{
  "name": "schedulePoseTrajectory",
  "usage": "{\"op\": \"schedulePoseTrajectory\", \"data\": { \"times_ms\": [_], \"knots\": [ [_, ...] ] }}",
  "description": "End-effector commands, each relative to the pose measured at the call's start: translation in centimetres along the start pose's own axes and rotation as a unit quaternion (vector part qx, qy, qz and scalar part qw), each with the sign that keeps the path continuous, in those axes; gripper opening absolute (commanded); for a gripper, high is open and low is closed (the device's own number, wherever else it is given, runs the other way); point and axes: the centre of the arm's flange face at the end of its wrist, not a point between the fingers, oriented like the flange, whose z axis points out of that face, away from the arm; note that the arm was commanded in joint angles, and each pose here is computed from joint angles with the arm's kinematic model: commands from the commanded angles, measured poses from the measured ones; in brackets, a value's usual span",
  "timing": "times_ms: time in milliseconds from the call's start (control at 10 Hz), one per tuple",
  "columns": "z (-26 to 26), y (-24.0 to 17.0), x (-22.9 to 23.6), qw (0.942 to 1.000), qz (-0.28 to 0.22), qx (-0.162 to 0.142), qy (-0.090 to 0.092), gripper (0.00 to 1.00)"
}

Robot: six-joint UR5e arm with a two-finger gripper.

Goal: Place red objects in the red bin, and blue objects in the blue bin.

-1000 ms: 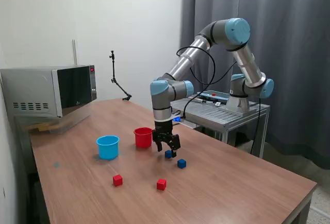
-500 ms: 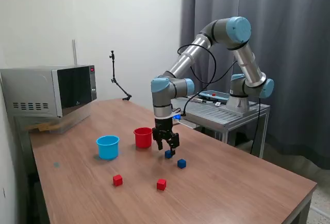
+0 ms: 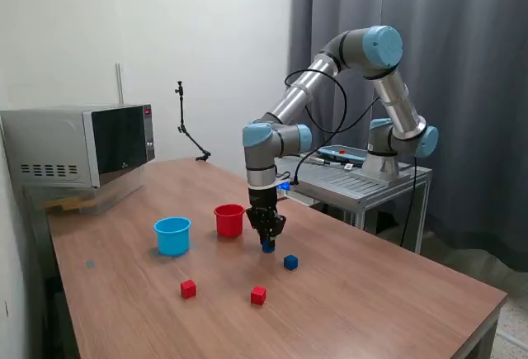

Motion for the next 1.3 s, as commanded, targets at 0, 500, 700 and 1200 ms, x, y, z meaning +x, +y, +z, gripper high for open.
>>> {"op": "schedulePoseTrajectory", "data": {
  "times_ms": [0, 500, 700, 1200],
  "knots": [
    [0.1, -0.1, 0.0, 1.0000, 0.002, 0.001, 0.000, 0.00],
    [-15.3, 3.7, -1.2, 0.9945, 0.020, -0.099, -0.025, 0.00],
    [-20.6, 6.7, -2.2, 0.9889, 0.031, -0.142, -0.031, 0.00],
    [-18.0, 10.4, -8.7, 0.9902, 0.077, -0.114, -0.026, 0.00]
  ]
}}
